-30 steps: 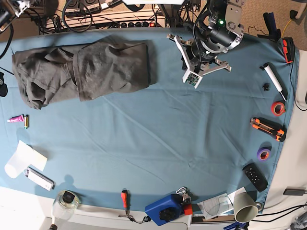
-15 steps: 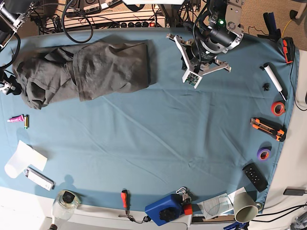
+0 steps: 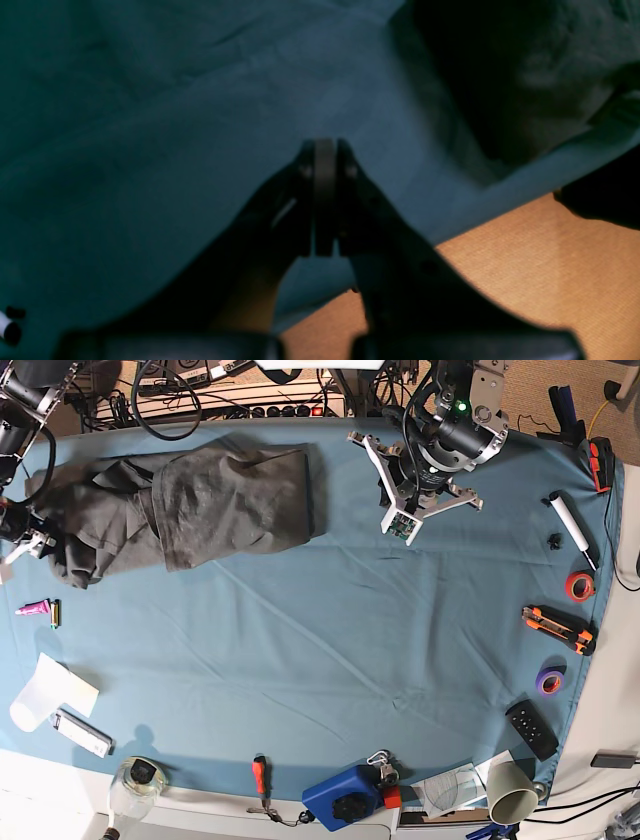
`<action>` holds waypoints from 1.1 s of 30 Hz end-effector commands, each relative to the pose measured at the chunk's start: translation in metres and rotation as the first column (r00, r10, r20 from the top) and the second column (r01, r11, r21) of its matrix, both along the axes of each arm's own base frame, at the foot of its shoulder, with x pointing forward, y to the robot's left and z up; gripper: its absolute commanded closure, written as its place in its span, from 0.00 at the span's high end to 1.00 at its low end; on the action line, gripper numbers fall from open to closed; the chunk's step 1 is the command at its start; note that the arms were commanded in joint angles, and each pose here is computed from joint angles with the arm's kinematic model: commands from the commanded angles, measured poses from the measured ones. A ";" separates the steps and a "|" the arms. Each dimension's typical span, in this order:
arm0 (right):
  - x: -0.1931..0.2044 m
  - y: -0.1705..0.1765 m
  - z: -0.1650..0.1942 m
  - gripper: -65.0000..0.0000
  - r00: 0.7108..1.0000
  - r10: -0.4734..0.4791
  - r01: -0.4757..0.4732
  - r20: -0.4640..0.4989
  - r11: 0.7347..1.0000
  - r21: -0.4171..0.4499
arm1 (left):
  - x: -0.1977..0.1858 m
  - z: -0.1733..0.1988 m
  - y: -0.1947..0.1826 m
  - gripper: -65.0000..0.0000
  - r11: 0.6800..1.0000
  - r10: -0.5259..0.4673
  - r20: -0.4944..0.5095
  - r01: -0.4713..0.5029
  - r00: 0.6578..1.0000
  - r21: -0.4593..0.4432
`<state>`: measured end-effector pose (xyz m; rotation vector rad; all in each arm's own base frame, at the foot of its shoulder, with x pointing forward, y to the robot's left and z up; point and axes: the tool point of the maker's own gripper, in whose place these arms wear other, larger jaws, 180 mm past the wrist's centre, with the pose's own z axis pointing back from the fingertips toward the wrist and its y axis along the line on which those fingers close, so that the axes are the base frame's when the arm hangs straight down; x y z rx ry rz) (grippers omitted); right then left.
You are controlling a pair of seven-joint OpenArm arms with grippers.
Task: Fold the T-shirt properly
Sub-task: 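Grasp the folded grey shirt bundle with the right gripper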
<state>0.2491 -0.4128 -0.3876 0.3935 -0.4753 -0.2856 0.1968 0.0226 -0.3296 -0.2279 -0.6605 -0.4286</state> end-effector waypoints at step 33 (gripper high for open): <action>0.079 0.011 0.109 0.00 0.936 0.012 -0.063 0.351 0.989 0.134 | 0.002 0.006 0.001 0.00 1.000 0.007 0.029 -0.007 1.000 0.002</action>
